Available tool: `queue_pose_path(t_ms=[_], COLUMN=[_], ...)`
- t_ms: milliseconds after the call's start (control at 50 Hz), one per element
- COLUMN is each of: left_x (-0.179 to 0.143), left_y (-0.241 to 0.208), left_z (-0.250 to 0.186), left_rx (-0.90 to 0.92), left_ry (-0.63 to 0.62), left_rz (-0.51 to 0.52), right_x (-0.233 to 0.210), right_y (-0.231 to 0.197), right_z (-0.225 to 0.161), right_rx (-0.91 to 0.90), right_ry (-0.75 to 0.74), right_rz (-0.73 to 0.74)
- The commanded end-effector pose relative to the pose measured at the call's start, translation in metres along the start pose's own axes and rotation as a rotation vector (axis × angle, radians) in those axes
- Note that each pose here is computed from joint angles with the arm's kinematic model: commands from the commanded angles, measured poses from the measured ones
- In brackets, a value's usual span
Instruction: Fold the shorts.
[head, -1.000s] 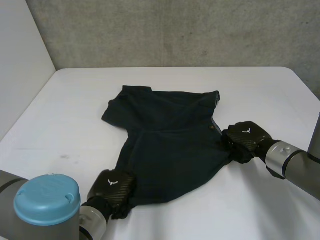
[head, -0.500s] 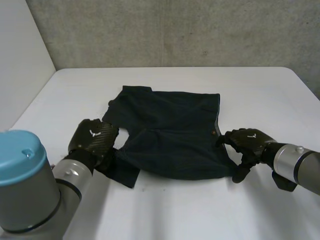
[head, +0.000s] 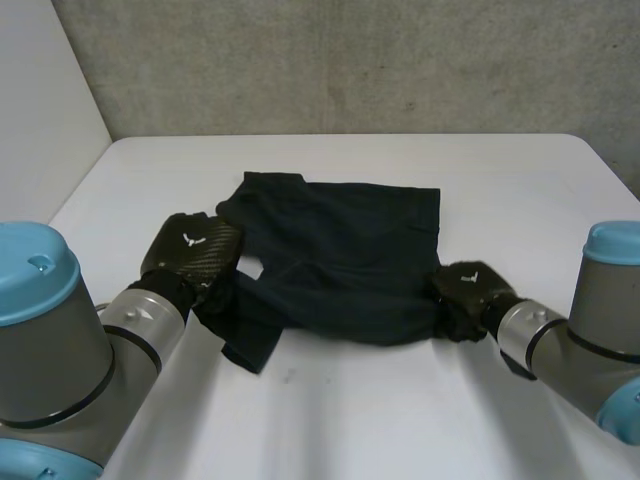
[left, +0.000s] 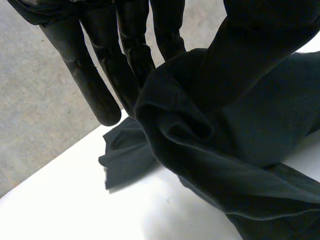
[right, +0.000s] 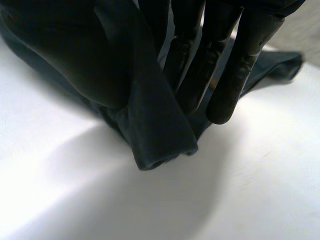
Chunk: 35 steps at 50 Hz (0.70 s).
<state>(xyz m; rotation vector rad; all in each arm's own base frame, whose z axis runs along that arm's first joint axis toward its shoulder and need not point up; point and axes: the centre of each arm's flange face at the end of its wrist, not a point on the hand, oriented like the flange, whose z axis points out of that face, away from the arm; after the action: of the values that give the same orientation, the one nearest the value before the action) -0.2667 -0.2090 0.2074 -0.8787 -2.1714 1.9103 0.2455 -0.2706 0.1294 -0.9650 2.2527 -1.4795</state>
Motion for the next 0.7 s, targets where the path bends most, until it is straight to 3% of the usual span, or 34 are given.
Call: queue_pose_path(t_ms=[20, 80, 180, 380, 560, 700], left_x=[-0.015, -0.02, -0.022, -0.016, -0.002, -0.01], left_y=[-0.03, -0.045, -0.057, -0.028, 0.025, 0.008], left_z=[-0.013, -0.025, -0.041, -0.055, -0.013, 0.048], left_rx=[0.058, 0.059, 0.003, -0.184, -0.303, -0.146], left_ry=[-0.032, -0.025, 0.056, 0.154, 0.191, 0.131], left_rz=[0.008, 0.017, 0.055, 0.1, 0.144, 0.279], right_x=[0.022, 0.018, 0.006, -0.01, -0.013, 0.005], right_y=[-0.092, -0.113, -0.112, -0.097, -0.047, -0.055], right_z=[-0.039, -0.067, -0.089, -0.118, -0.079, -0.032], right_rx=[0.238, 0.221, 0.072, -0.117, -0.292, -0.229], right_ry=[0.15, 0.144, 0.083, -0.011, -0.127, -0.058], right_rz=[-0.154, -0.223, -0.304, -0.419, -0.355, -0.378])
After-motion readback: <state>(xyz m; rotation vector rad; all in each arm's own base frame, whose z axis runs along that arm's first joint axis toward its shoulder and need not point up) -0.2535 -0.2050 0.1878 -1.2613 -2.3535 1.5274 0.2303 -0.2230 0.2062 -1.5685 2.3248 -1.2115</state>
